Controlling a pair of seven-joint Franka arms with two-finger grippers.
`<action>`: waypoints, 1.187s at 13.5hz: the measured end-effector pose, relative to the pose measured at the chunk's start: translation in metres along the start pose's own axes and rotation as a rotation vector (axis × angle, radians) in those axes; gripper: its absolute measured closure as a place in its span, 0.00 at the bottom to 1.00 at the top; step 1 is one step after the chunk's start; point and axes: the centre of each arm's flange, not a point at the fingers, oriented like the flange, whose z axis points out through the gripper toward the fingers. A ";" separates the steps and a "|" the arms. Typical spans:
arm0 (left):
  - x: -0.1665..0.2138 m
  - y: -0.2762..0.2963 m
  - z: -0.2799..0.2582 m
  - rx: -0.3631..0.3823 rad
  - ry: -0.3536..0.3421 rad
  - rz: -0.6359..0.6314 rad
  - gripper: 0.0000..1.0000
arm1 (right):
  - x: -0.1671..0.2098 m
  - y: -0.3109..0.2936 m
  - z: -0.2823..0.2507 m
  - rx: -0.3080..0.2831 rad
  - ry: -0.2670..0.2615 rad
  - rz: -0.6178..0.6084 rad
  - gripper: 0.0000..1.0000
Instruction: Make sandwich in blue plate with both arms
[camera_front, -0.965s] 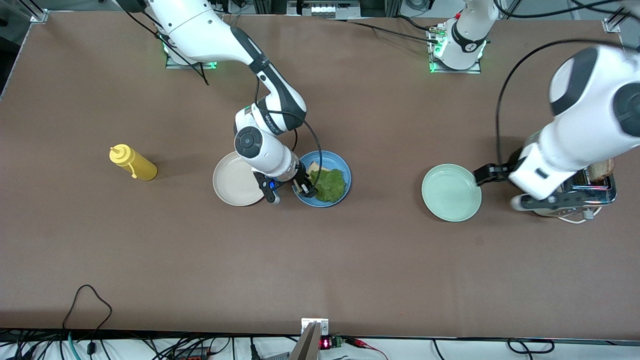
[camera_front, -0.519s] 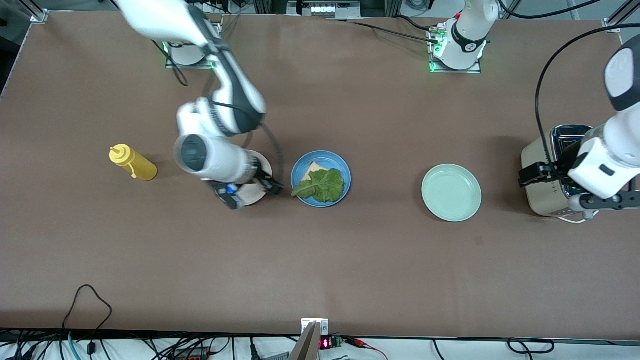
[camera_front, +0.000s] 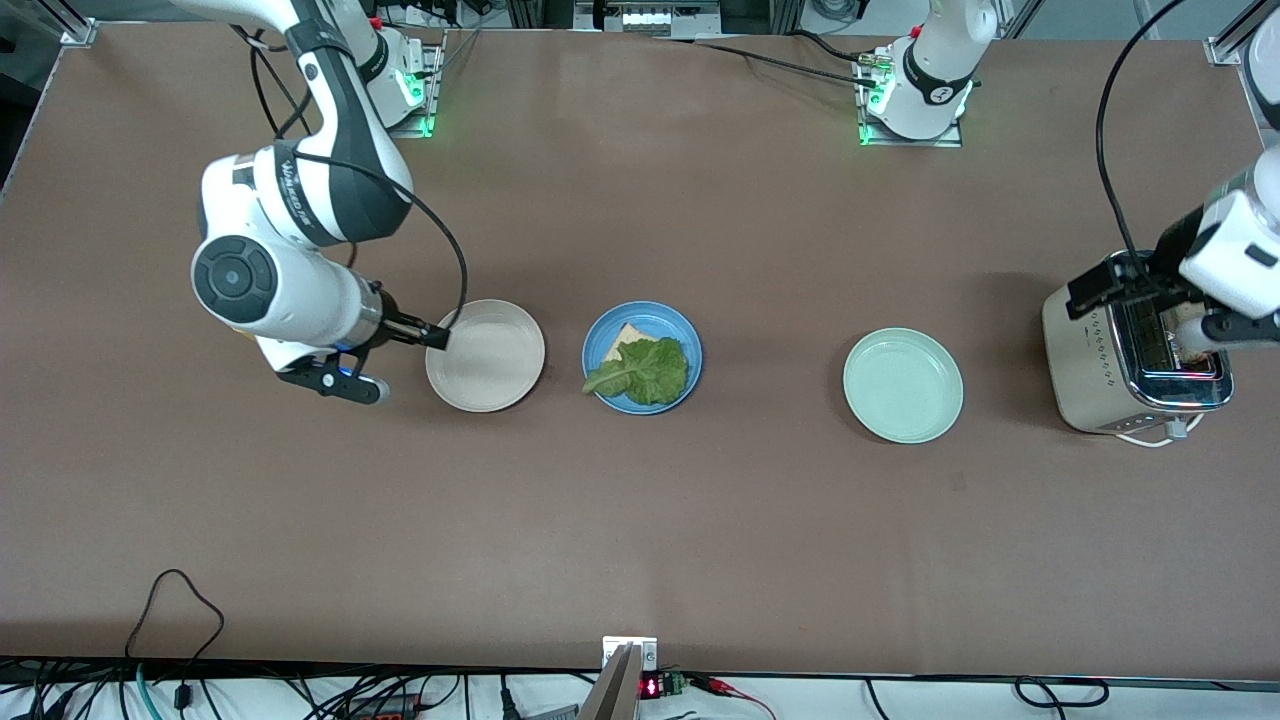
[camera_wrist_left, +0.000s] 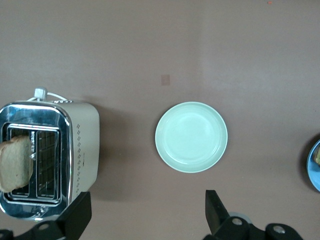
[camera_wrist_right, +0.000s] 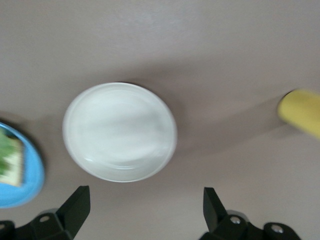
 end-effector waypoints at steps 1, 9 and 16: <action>-0.004 0.000 0.001 0.002 -0.003 0.002 0.00 | -0.001 0.009 0.001 -0.018 0.002 -0.042 0.00; -0.016 -0.004 0.005 0.008 -0.011 0.021 0.00 | 0.000 0.120 0.015 0.026 0.007 -0.286 0.00; -0.017 -0.004 0.008 0.009 -0.018 0.021 0.00 | -0.031 0.211 0.023 0.069 0.042 -0.541 0.00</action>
